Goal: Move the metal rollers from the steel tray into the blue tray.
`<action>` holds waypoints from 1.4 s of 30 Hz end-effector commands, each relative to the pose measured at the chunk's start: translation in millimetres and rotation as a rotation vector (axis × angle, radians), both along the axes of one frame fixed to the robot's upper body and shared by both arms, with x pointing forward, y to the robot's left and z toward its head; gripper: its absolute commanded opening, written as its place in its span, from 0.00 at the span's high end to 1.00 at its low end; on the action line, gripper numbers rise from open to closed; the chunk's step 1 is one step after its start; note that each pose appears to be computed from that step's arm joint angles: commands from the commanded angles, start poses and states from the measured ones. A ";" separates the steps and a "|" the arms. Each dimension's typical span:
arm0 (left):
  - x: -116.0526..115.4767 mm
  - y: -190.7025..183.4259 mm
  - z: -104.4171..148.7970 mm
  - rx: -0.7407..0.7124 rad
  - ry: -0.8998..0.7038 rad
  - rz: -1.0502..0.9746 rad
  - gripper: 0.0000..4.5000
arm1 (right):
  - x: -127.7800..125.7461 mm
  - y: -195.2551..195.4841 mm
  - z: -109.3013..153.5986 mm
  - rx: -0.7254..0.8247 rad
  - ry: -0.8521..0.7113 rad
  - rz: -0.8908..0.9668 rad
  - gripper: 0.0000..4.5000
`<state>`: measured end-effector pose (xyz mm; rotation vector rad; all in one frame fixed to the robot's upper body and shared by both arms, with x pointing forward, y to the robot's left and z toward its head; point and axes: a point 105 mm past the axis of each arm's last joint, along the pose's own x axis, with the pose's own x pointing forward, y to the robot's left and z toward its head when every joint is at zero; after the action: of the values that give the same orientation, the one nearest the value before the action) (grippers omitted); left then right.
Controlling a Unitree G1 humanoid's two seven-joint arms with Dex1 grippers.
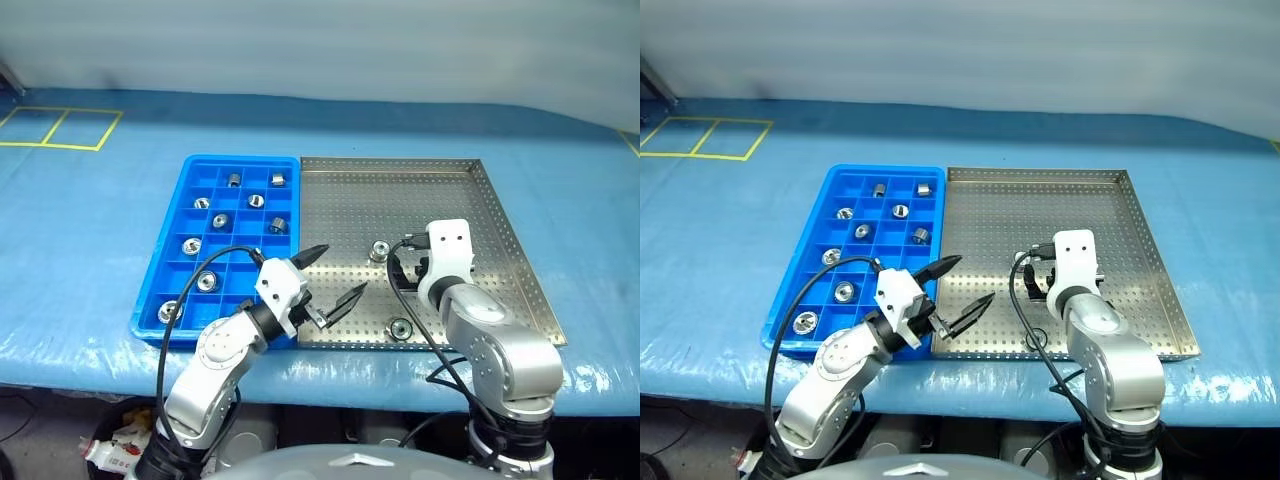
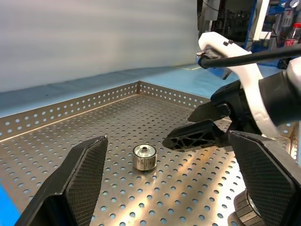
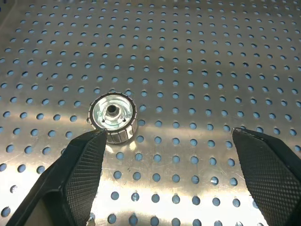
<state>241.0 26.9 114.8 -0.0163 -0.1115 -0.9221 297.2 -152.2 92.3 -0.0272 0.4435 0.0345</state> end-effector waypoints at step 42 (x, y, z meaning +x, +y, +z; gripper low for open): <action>14.9 13.2 16.4 -0.068 -0.054 0.173 0.00 | 38.7 36.7 -25.6 0.076 -0.032 0.141 0.62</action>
<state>252.6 33.9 121.5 -0.0482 -0.1386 -0.7949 334.9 -120.0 53.3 0.0184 0.4508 0.1638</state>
